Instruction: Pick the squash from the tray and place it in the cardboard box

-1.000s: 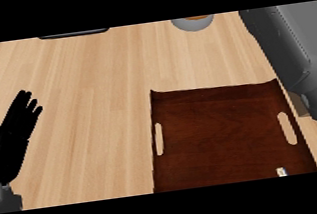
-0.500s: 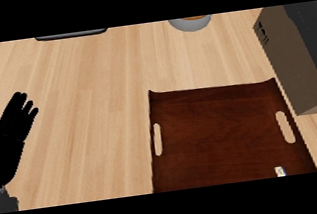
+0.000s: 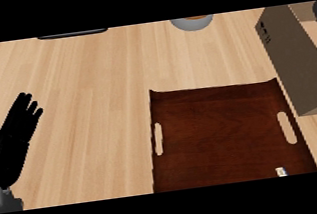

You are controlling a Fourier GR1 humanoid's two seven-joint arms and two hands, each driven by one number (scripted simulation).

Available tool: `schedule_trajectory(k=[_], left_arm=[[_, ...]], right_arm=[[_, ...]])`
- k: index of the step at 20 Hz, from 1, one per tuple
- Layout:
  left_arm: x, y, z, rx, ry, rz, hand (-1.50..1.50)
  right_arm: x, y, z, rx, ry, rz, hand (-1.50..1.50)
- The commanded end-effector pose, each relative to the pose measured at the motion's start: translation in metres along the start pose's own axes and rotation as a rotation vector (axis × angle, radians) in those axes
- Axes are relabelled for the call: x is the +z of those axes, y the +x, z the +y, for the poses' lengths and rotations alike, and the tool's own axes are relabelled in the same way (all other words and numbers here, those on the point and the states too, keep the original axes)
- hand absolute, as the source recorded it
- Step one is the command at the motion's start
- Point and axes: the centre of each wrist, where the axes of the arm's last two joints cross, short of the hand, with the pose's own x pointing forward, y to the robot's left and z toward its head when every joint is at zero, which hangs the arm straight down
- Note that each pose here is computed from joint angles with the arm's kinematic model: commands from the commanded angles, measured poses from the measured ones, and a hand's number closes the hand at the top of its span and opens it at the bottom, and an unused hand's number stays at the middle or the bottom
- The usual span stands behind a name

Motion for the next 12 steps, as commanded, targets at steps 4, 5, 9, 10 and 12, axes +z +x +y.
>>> schedule_trajectory(k=[4,5,9,10,12], left_arm=[[0.006,0.004,-0.004,0.005,-0.011,0.011,0.00],[-0.003,0.007,0.010,0.005,-0.001,-0.008,0.00],[-0.003,0.010,0.009,-0.002,0.000,0.004,0.00],[-0.006,0.002,0.008,0.005,-0.017,0.012,0.00],[-0.009,0.010,-0.013,-0.003,-0.010,-0.004,0.00]], right_arm=[[-0.018,-0.054,0.040,-0.023,0.044,0.010,1.50],[-0.008,-0.041,0.046,-0.037,0.050,0.003,1.50],[-0.006,-0.080,0.081,-0.068,0.176,0.069,1.50],[-0.005,-0.061,0.073,-0.087,0.249,0.103,1.50],[-0.005,-0.105,0.100,-0.055,0.231,0.208,1.50]])
